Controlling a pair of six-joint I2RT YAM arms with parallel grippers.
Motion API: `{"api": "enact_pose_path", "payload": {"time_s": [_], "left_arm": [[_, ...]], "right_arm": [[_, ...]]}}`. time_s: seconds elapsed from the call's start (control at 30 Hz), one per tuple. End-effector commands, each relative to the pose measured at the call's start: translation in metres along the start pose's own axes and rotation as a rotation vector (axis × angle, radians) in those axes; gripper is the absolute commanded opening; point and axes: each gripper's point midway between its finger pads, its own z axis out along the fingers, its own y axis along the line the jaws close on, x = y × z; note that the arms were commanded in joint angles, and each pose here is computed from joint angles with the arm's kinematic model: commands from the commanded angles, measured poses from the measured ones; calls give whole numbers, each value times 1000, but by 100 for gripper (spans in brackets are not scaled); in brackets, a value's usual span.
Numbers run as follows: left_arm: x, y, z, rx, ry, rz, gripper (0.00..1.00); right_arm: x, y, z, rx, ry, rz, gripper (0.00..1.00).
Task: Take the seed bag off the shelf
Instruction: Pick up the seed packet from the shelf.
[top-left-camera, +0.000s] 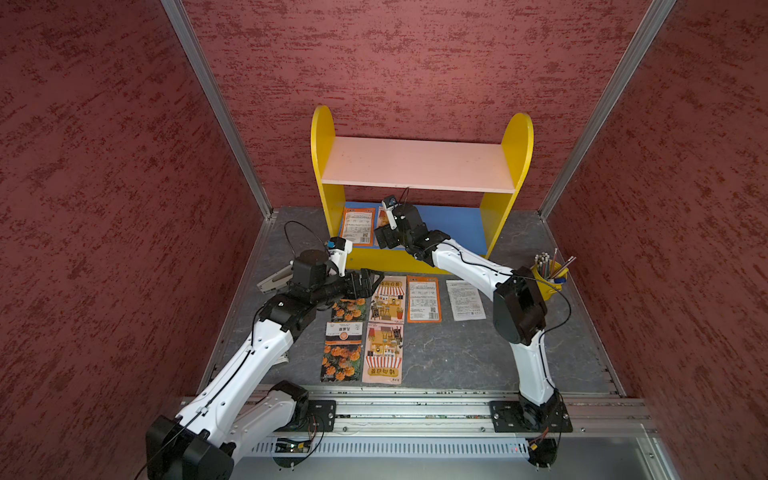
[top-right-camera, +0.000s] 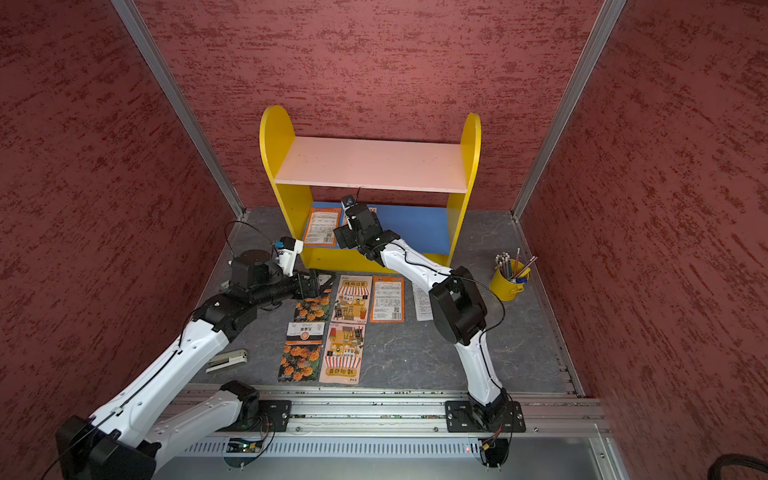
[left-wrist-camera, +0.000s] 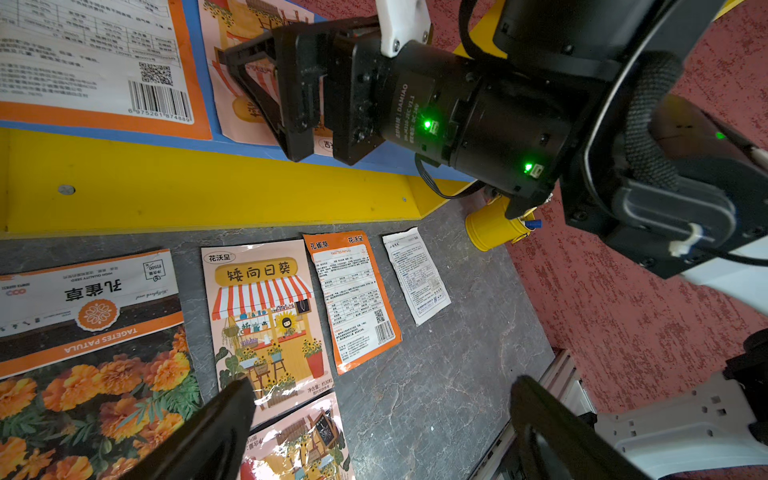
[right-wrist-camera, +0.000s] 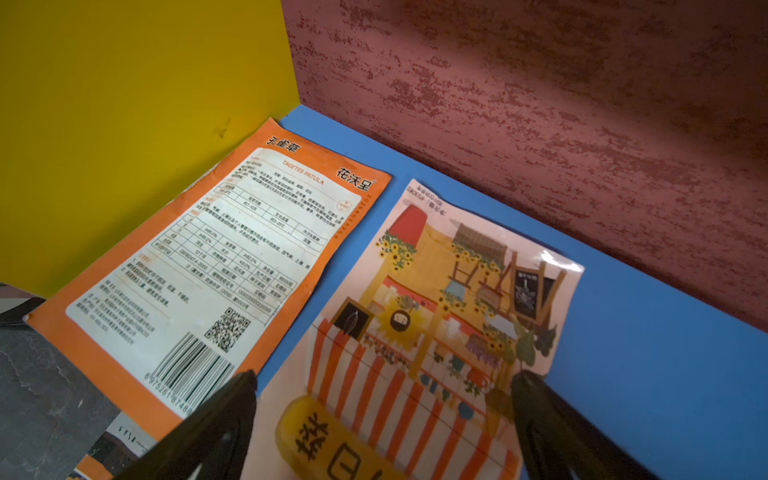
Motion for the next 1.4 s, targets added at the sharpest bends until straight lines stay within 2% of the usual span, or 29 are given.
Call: {"api": "enact_pose_path", "payload": {"time_s": [0.0,0.33,0.7,0.9,1.03,1.2,1.37], "left_arm": [[-1,1,-1,-2,-5,14,100],[0,2,3,5,-7,10,100],[1,3,4,11,-8,4,100],[-1,2,4,12,-11,7,100],[-3,1,4,14,-11,10,100],[-5,0,3,14,-19,15,100],[-5,-1,3,23,-23,18,100]], "right_arm": [[3,-14,7,33,14,-16,98],[27,-30,-6,35,45,-36,98],[39,-31,-38,8,19,41,97],[35,-29,-52,4,-10,86,97],[17,-40,-71,46,-57,113,98],[3,-50,-109,63,-104,224,98],[11,-54,-143,41,-115,464,97]]}}
